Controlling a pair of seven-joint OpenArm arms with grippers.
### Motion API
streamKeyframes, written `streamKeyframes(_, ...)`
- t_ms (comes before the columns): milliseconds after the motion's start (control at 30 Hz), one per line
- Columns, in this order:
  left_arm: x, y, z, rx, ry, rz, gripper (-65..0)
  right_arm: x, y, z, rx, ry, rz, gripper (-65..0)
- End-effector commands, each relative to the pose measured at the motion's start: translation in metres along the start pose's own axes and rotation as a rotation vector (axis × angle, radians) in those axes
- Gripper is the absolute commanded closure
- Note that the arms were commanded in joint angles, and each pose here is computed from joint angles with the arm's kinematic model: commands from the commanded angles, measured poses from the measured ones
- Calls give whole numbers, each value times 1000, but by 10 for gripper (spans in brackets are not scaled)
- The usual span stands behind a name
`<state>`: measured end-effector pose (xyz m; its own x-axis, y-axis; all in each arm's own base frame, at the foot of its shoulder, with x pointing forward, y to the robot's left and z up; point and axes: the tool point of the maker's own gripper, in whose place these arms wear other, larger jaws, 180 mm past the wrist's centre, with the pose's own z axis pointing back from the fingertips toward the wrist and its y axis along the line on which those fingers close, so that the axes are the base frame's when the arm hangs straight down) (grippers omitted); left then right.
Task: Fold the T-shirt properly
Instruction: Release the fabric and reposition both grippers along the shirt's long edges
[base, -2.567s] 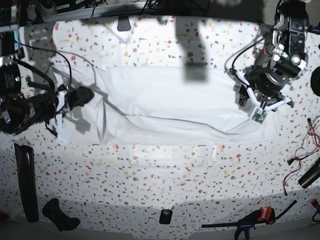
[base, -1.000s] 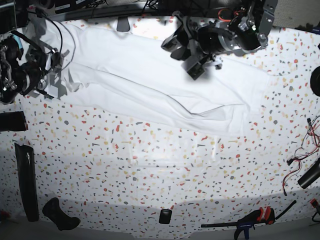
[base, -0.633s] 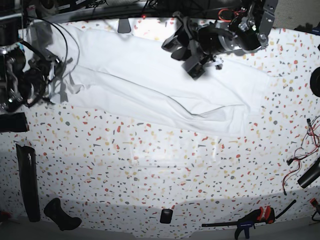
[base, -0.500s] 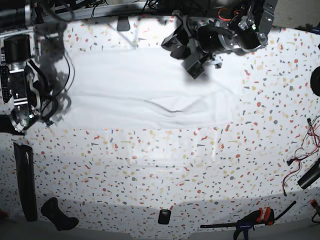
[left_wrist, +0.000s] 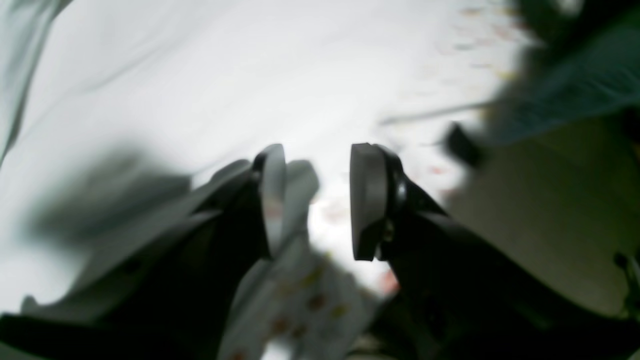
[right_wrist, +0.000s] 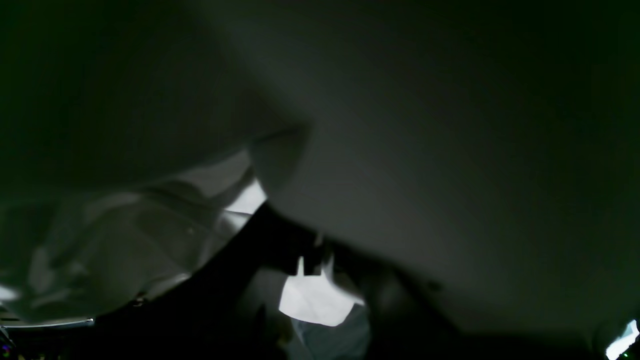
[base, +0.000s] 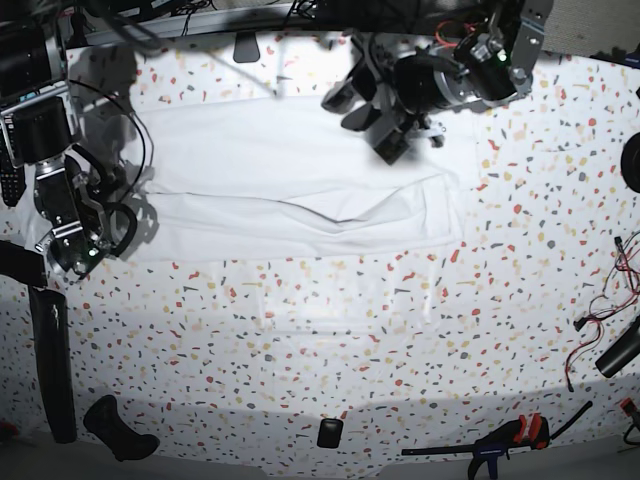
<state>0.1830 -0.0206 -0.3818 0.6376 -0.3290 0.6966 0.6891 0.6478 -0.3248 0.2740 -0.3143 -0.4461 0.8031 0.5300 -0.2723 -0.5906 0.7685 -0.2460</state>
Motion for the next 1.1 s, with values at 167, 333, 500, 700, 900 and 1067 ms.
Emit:
streamKeyframes(167, -22, 32, -25, -5, 78, 85, -206, 53, 42, -1, 166, -286, -43, 0)
streamKeyframes(333, -36, 68, -41, 30, 155, 123, -206, 68, 50, 11, 249, -353, -78, 0)
streamKeyframes(500, -37, 93, -47, 71, 187, 153, -206, 86, 42, 31, 273, -414, -98, 0)
streamKeyframes(700, -44, 126, -39, 176, 243, 122, -206, 119, 44, 58, 286, -494, -83, 0)
streamKeyframes(900, -59, 175, -4, 322, 284, 95, -206, 157, 59, 85, 283, -562, -41, 0)
streamKeyframes(1067, -69, 217, 35, 448, 328, 46, -206, 175, 62, 99, 229, -578, -5, 0)
